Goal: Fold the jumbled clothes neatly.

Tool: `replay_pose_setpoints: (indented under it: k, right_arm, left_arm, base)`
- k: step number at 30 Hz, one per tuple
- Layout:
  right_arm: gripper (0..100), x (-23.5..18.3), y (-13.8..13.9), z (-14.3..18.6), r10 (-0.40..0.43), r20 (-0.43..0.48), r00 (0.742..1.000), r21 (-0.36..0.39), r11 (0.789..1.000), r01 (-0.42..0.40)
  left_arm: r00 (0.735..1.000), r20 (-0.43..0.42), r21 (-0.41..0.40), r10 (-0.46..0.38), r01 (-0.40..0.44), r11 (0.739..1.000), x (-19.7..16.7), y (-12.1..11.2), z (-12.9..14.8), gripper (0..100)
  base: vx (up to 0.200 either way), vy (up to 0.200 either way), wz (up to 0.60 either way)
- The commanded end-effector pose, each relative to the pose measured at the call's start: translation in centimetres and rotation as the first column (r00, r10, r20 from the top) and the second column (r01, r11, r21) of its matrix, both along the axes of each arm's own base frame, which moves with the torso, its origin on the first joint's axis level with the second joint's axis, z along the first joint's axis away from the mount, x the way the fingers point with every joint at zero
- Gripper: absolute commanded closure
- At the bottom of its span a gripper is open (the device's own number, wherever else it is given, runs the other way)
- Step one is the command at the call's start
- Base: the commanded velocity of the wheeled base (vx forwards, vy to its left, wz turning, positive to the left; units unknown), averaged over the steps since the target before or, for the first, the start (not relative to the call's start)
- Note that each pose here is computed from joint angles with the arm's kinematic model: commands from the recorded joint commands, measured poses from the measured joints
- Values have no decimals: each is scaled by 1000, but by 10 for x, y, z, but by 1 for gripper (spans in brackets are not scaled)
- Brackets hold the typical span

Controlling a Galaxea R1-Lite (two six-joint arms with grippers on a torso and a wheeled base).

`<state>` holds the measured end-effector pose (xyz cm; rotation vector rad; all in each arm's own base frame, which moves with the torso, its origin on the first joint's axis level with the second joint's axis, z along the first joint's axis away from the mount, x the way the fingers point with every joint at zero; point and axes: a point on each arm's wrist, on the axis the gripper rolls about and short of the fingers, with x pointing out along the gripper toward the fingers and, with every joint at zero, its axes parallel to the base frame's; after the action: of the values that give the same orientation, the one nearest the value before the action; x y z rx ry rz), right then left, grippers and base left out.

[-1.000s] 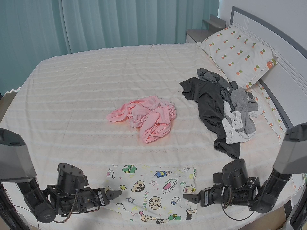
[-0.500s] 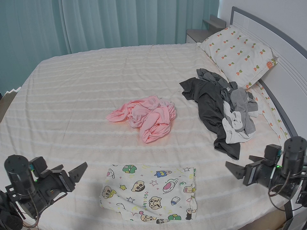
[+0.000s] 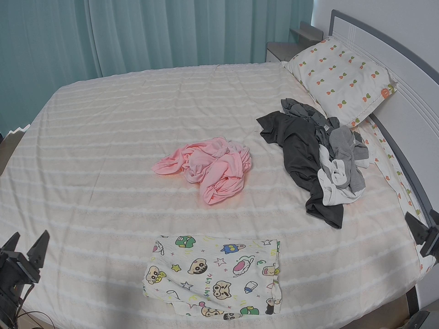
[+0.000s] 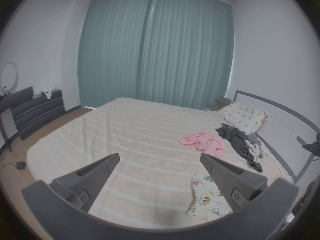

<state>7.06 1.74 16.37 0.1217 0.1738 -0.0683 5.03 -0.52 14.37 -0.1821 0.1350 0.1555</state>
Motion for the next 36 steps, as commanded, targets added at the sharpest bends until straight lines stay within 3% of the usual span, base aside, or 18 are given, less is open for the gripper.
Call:
replay_pose_setpoints:
  k: [1, 5, 11, 13, 17, 21, 22, 25, 27, 31, 33, 36]
  right_arm:
    - [0, -92, -24, -37, -195, 299, 934, -101, 967, 234]
    - [0, -93, -21, -59, -106, 307, 946, -120, 981, 149]
    - [0, -94, -20, -77, -37, 277, 960, -125, 989, 74]
    - [0, -94, -19, -81, -8, 239, 971, -123, 992, 38]
    - [0, -94, -19, -81, 20, 240, 971, -110, 994, 7]
    - [0, -94, -17, -81, 97, 239, 966, -109, 991, -73]
    - [0, -94, -16, -81, 149, 237, 960, -111, 986, -126]
    - [0, -94, -14, -81, 196, 232, 953, -117, 978, -173]
    - [0, -94, -14, -81, 198, 227, 954, -118, 978, -175]
    - [0, -95, -15, -82, 150, 180, 972, -110, 985, -132]
    - [0, -97, -19, -81, -8, 144, 990, -124, 992, 26]
    - [0, -97, -20, -81, -32, 148, 988, -134, 990, 53]
  left_arm:
    - [930, 221, 2, 295, -303, 953, -88, 19, -2, 0]
    - [907, 162, 41, 388, -399, 916, -90, 15, -14, 0]
    - [916, 120, 67, 382, -391, 918, -87, 15, -24, 0]
    - [945, 87, 83, 316, -322, 943, -82, 14, -38, 0]
    - [985, 162, 83, 57, -71, 994, -74, 10, -64, 0]
    - [984, 176, 83, 36, -51, 995, -74, 9, -63, 0]
    - [985, 172, 96, 17, -34, 995, -74, 9, -63, 0]
    - [984, 158, 123, -84, 65, 990, -74, 7, -64, 0]
    - [985, 106, 169, -135, 116, 979, -74, 6, -68, 0]
    - [984, 103, 196, -149, 126, 972, -74, 6, -68, 0]
    - [983, 103, 197, -150, 128, 972, -74, 6, -68, 0]
    - [984, 100, 195, -150, 129, 972, -73, 6, -69, 0]
  base:
    - [0, 0, 0]
    - [0, 0, 0]
    - [0, 0, 0]
    - [0, 0, 0]
    - [0, 0, 0]
    - [0, 0, 0]
    - [0, 0, 0]
    - [0, 0, 0]
    - [0, 0, 0]
    - [0, 0, 0]
    - [0, 0, 0]
    - [0, 0, 0]
